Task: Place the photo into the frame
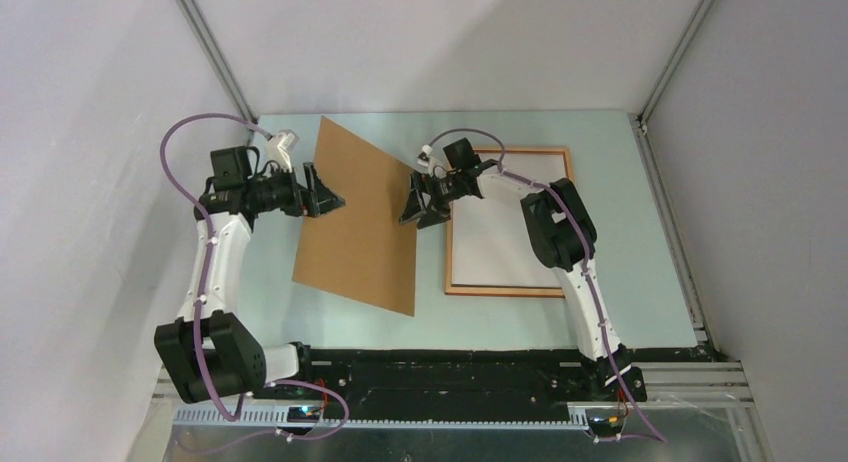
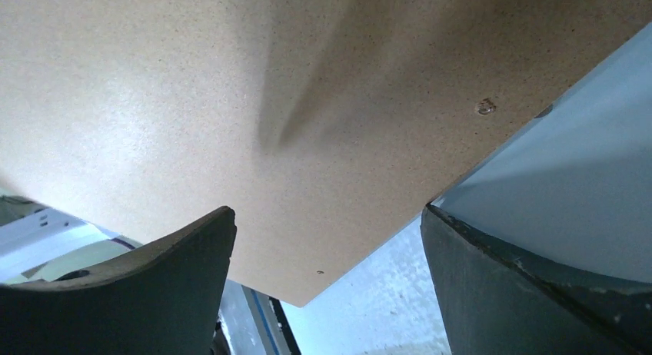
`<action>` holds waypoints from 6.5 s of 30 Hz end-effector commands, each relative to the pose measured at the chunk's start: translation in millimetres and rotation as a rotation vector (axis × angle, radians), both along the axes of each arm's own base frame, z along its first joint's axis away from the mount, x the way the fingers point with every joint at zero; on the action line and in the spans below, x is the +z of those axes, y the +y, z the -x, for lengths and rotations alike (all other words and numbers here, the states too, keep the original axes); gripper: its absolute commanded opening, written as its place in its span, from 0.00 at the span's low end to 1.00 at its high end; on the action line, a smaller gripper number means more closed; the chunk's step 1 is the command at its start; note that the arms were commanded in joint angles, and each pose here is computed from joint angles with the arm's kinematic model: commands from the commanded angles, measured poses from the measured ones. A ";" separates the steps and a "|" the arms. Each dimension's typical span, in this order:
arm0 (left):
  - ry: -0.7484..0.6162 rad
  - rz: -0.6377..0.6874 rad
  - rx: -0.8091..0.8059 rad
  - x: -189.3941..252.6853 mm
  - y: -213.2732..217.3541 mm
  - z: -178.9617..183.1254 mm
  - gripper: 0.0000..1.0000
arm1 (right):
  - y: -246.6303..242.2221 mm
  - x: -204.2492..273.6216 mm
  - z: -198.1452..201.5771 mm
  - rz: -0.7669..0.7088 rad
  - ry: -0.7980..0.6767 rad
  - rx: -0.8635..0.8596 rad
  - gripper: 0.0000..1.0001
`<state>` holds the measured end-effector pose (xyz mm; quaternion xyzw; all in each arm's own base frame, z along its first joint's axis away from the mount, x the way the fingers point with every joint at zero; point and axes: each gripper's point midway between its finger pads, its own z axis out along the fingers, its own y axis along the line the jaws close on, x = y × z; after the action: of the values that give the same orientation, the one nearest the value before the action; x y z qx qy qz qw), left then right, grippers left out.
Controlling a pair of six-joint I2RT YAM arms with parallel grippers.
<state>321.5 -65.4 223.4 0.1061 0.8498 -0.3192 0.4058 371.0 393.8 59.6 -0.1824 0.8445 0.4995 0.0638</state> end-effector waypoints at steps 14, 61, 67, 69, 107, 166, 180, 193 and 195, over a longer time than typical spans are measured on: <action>0.005 0.040 -0.003 29.6 -14.6 17.2 0.84 | 11.2 -24.5 25.8 -0.051 0.042 0.107 0.95; -0.087 -0.055 -0.158 87.1 -106.8 15.5 0.82 | -28.4 72.7 2.7 -0.153 -0.049 0.048 1.00; -0.075 -0.058 -0.207 80.6 -117.8 17.6 0.83 | -50.9 123.6 -7.8 -0.175 -0.110 -0.036 0.99; -0.074 -0.056 -0.225 79.8 -122.1 18.9 0.84 | -56.0 144.1 -7.8 -0.187 -0.135 -0.056 0.99; -0.083 -0.142 -0.215 67.0 -130.4 9.2 0.78 | -14.1 261.6 -7.3 -0.279 -0.233 -0.095 0.98; -0.205 -0.080 -0.512 89.0 -173.2 78.6 0.94 | -18.4 261.8 9.8 -0.059 -0.405 -0.264 0.97; -0.278 -0.200 -0.392 83.4 -145.2 73.3 0.96 | -54.6 245.4 3.7 0.126 -0.523 -0.340 0.79; -0.255 -0.168 -0.410 86.1 -153.0 71.5 0.96 | -54.6 235.9 5.4 0.124 -0.503 -0.327 0.77; -0.264 -0.176 -0.404 86.4 -150.7 72.3 0.96 | -57.6 231.1 4.8 0.133 -0.496 -0.329 0.74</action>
<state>251.4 -215.9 290.2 0.3402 0.7945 -0.3030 0.4015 369.1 343.2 275.5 -0.1559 0.8629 0.3631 0.3151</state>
